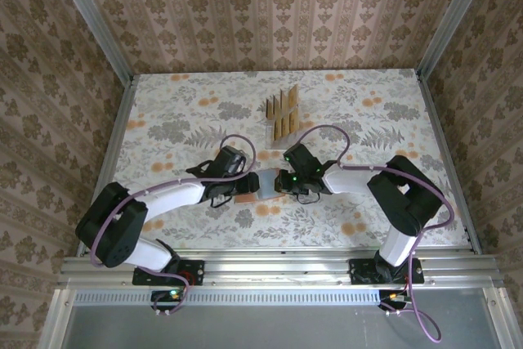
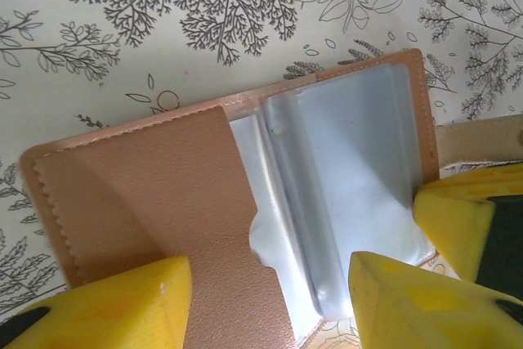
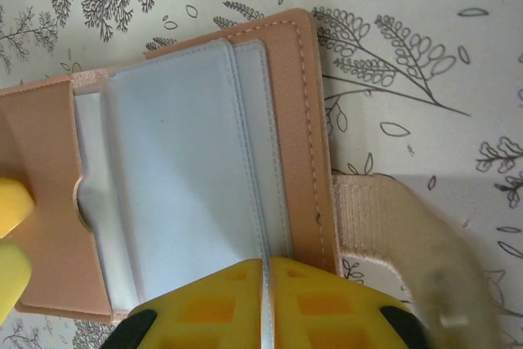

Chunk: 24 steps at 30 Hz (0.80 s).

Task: Put the credit cards into the card holder

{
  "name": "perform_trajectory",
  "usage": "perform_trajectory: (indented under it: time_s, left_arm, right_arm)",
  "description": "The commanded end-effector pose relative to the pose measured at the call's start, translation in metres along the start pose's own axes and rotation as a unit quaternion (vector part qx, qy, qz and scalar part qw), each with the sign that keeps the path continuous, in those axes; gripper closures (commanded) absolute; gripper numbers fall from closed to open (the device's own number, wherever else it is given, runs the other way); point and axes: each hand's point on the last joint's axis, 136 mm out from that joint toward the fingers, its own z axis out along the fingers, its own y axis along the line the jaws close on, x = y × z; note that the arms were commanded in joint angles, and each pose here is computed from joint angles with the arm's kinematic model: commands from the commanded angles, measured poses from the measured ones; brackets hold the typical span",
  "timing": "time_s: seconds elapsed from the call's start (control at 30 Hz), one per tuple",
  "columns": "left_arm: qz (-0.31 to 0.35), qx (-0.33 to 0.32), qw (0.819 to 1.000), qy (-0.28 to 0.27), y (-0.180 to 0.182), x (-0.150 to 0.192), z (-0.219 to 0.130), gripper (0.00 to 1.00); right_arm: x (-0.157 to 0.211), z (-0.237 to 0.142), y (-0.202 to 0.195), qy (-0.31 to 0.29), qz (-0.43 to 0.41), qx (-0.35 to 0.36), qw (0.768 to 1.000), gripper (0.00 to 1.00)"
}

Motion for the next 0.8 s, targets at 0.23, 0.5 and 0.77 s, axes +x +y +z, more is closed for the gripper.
perform_trajectory:
  time_s: [0.23, 0.5, 0.77]
  left_arm:
    - [0.016, -0.007, 1.0, -0.011, 0.02, -0.015, 0.023, 0.46]
    - [0.037, -0.001, 0.999, -0.021, 0.021, -0.031, 0.023, 0.46]
    - [0.056, 0.012, 0.998, -0.034, 0.005, -0.052, 0.003, 0.46]
  right_arm:
    - [0.016, 0.003, -0.018, -0.015, 0.074, -0.001, 0.997, 0.88]
    - [-0.007, -0.016, 0.004, -0.03, 0.04, -0.007, 0.999, 0.87]
    - [-0.033, -0.051, 0.026, -0.048, -0.005, -0.009, 0.999, 0.77]
